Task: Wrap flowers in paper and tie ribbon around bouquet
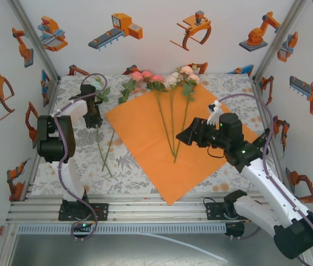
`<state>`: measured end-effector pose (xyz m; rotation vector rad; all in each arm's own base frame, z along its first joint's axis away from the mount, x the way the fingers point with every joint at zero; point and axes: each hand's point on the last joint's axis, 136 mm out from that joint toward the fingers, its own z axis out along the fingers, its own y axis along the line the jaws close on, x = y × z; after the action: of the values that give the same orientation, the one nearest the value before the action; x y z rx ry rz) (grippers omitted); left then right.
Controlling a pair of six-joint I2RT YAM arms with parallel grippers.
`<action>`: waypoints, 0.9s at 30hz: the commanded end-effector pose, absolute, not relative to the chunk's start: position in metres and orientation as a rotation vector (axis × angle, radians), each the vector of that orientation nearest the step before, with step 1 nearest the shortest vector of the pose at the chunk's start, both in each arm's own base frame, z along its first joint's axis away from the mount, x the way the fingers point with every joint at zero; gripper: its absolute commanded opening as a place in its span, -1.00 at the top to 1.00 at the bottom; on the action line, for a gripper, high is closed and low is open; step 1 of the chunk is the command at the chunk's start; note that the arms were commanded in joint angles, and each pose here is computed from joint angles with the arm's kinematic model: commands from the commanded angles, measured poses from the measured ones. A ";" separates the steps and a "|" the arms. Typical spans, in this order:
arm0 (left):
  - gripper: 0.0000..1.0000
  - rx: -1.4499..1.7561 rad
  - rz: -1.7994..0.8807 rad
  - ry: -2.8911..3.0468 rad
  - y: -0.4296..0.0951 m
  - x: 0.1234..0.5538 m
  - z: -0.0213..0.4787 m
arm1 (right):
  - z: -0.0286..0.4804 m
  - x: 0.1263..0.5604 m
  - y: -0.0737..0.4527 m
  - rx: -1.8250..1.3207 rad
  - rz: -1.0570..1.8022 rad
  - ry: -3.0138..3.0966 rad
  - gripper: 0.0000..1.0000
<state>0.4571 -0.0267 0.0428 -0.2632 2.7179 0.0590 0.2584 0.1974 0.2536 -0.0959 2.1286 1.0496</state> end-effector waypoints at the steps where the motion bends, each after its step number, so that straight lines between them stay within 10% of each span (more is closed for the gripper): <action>1: 0.46 -0.227 0.030 2.776 -0.030 0.454 0.037 | 0.267 0.257 0.200 -0.133 1.060 2.067 -0.50; 11: 0.81 -0.184 0.072 2.722 -0.022 0.462 0.063 | 0.271 0.255 0.195 -0.148 1.030 2.050 -0.50; 27: 0.98 -0.056 -0.231 2.018 -0.087 0.455 0.320 | 0.276 0.259 0.189 -0.114 0.988 2.027 -0.50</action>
<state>0.4491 -0.0539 0.2917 -0.1362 2.1264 -0.0709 0.2591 0.1900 0.2643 -0.1017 2.0755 1.0015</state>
